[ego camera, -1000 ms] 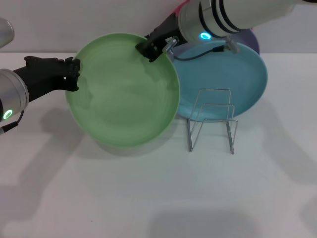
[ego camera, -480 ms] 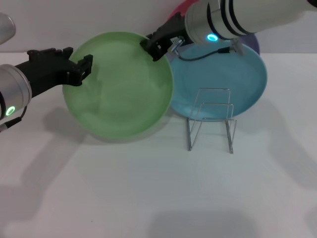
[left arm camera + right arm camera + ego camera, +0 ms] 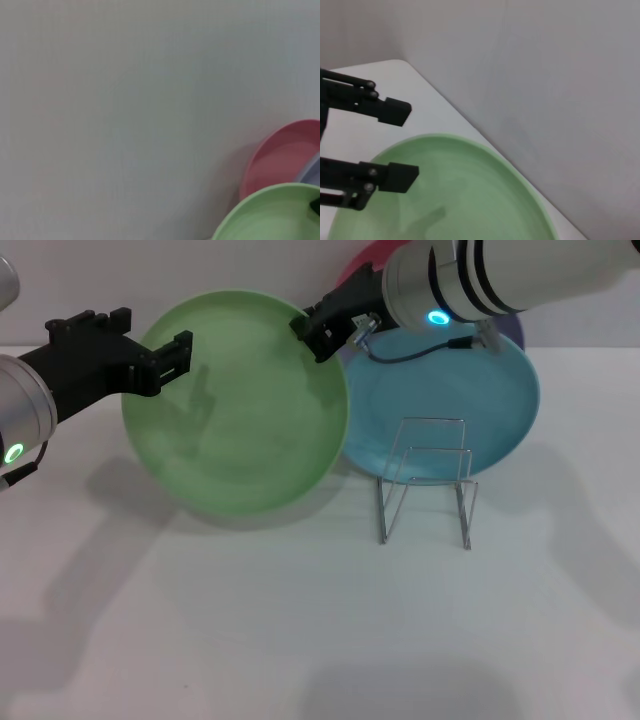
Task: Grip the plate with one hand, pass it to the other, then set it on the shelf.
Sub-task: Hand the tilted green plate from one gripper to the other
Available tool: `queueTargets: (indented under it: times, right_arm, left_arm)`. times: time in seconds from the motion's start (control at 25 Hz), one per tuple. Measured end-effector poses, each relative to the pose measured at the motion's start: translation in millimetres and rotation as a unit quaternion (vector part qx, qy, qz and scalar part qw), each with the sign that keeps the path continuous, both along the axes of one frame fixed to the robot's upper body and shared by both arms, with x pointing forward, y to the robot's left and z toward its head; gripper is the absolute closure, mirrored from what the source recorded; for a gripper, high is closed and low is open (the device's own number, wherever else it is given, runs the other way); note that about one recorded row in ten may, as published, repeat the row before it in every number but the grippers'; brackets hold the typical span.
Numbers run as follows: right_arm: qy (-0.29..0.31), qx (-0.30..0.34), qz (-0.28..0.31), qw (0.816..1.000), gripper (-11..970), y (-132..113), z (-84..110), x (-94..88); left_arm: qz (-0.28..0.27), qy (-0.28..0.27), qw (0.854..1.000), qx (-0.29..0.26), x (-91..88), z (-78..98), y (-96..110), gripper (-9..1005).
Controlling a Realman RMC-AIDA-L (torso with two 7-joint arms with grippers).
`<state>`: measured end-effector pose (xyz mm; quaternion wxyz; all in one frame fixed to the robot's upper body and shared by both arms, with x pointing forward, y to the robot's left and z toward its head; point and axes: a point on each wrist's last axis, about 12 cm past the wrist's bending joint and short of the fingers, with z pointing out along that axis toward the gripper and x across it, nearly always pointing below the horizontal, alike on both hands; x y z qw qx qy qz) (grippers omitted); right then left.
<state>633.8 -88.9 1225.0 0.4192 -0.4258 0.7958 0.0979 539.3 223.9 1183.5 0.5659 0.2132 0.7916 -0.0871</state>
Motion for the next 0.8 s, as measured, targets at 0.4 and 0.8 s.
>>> queueTargets:
  times: [0.4, 0.8]
  right_arm:
    - [-0.013, 0.009, -0.014, 1.000, 928, -7.8, 2.8, 5.1]
    - [-0.046, 0.034, -0.033, 0.998, 928, -21.2, 19.0, 8.8]
  left_arm:
    - [-0.006, -0.012, 1.000, 0.007, -0.4, 6.1, -1.7, 253]
    - [0.026, -0.049, 0.998, 0.014, -2.6, 7.7, 12.2, 182]
